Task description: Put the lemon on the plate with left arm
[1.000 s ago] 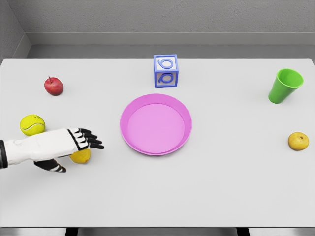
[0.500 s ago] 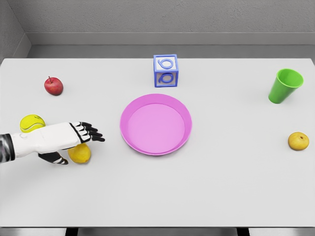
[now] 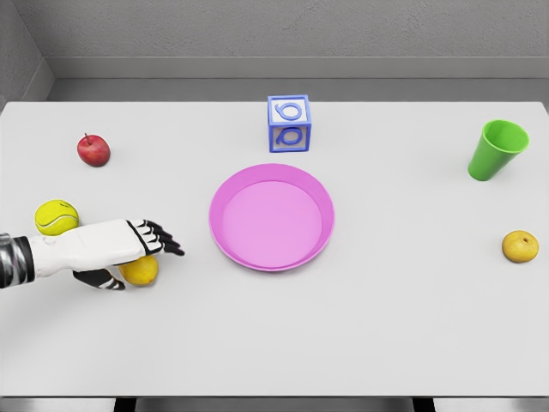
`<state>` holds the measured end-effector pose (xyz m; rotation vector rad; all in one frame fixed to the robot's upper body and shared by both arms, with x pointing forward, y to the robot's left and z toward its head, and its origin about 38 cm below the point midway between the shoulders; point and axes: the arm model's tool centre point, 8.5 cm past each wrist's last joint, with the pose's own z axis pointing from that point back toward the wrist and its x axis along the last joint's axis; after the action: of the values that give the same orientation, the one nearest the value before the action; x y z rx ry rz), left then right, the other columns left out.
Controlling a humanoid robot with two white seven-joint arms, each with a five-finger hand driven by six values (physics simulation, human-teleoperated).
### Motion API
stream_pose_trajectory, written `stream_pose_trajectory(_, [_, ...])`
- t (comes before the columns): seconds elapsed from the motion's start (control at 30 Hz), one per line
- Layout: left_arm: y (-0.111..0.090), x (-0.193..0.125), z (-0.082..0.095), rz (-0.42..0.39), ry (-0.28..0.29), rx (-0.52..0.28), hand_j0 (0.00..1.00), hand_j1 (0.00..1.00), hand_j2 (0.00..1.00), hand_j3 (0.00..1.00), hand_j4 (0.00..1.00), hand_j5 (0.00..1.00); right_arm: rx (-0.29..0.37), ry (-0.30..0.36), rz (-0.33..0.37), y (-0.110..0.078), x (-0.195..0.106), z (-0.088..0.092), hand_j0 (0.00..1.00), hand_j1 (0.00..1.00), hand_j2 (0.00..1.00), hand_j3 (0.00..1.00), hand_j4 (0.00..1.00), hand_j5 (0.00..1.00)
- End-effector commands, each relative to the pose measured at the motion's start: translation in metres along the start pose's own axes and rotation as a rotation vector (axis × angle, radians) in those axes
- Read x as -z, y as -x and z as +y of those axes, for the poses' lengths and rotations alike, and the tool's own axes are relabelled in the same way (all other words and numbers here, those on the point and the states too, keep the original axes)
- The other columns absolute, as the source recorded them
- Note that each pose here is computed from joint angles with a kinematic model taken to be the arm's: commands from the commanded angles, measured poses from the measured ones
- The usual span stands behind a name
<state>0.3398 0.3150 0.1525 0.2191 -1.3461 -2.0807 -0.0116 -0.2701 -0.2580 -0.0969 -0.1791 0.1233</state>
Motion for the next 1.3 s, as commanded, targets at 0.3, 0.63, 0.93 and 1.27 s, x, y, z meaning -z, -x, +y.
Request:
stream_pose_trajectory(0.3, [0.0061,-0.0035,-0.0016,0.017,0.018,-0.009,0.83,0.83,0.83,0.83,0.83,0.83,0.001,0.0,0.0,-0.0001,0.0,0.0,1.0,1.0,1.0,1.0,1.0,1.0])
stream_pose_trajectory(0.63, [0.0074,-0.0019,-0.0042,0.026,0.03,-0.001,0.83,0.83,0.83,0.83,0.83,0.83,0.001,0.0,0.0,-0.0001,0.0,0.0,1.0,1.0,1.0,1.0,1.0,1.0])
stream_pose_trajectory(0.93, [0.0098,-0.0022,-0.0064,0.033,0.033,-0.008,0.73,0.73,0.73,0.73,0.73,0.73,0.001,0.0,0.0,-0.0001,0.0,0.0,1.0,1.0,1.0,1.0,1.0,1.0])
stream_pose_trajectory(1.27, [0.0087,-0.0013,-0.0078,0.03,0.035,-0.009,0.64,0.64,0.64,0.64,0.64,0.64,0.001,0.0,0.0,-0.0001,0.0,0.0,1.0,1.0,1.0,1.0,1.0,1.0])
